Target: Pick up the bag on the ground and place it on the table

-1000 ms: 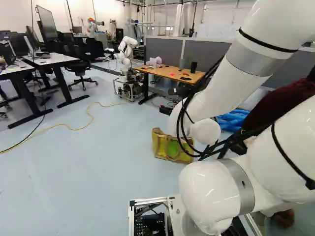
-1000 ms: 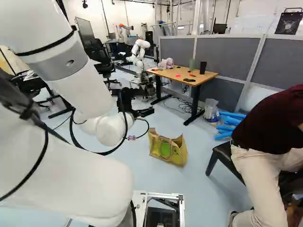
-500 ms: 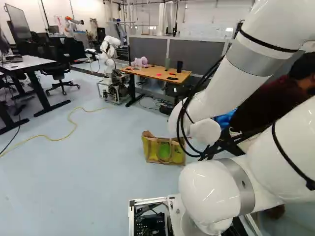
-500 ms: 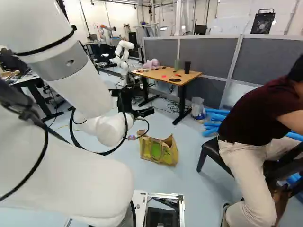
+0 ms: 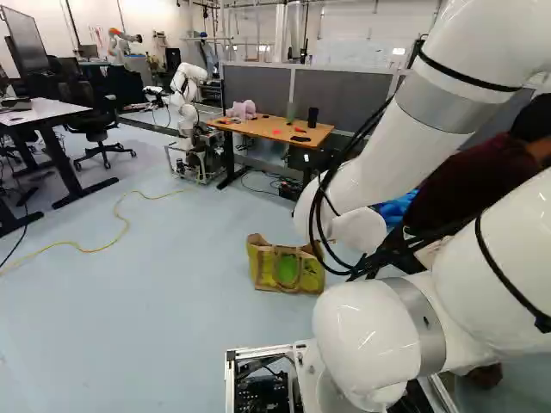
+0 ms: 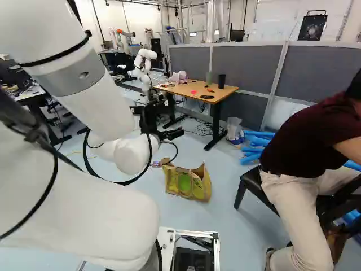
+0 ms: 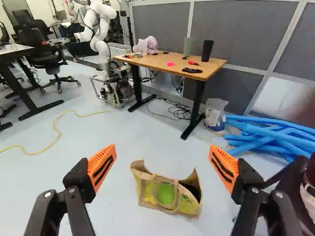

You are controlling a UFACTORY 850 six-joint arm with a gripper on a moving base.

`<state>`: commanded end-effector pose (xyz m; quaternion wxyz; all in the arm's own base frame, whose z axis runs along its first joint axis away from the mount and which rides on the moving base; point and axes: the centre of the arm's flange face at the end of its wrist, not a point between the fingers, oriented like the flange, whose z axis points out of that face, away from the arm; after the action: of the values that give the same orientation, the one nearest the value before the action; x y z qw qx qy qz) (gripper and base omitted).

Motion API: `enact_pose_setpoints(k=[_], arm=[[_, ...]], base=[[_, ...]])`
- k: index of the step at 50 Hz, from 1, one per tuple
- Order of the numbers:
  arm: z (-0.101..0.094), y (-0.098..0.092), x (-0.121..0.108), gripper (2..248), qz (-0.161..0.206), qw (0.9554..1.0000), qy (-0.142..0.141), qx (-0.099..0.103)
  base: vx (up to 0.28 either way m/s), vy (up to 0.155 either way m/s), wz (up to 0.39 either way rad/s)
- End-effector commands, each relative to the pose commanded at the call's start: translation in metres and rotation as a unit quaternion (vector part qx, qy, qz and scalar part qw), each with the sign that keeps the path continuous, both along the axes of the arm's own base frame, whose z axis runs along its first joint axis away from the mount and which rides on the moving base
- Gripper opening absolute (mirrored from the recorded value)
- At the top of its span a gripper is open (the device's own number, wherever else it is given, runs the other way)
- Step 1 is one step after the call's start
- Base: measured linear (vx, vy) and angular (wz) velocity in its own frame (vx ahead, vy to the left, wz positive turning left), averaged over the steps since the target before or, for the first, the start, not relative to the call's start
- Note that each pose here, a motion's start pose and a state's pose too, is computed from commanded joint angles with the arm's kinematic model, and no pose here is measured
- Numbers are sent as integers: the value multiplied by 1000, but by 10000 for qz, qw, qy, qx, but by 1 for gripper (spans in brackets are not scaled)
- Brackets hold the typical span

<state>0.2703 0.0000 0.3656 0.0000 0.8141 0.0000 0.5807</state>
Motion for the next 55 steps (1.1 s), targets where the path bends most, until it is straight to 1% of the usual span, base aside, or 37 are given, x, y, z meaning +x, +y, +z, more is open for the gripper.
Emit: enact_pose_setpoints(k=[23, 55], arm=[[0, 0, 0, 247, 0, 10000, 0, 0], [0, 0, 0, 247, 0, 10000, 0, 0]], base=[[91, 0, -10], [138, 0, -15]])
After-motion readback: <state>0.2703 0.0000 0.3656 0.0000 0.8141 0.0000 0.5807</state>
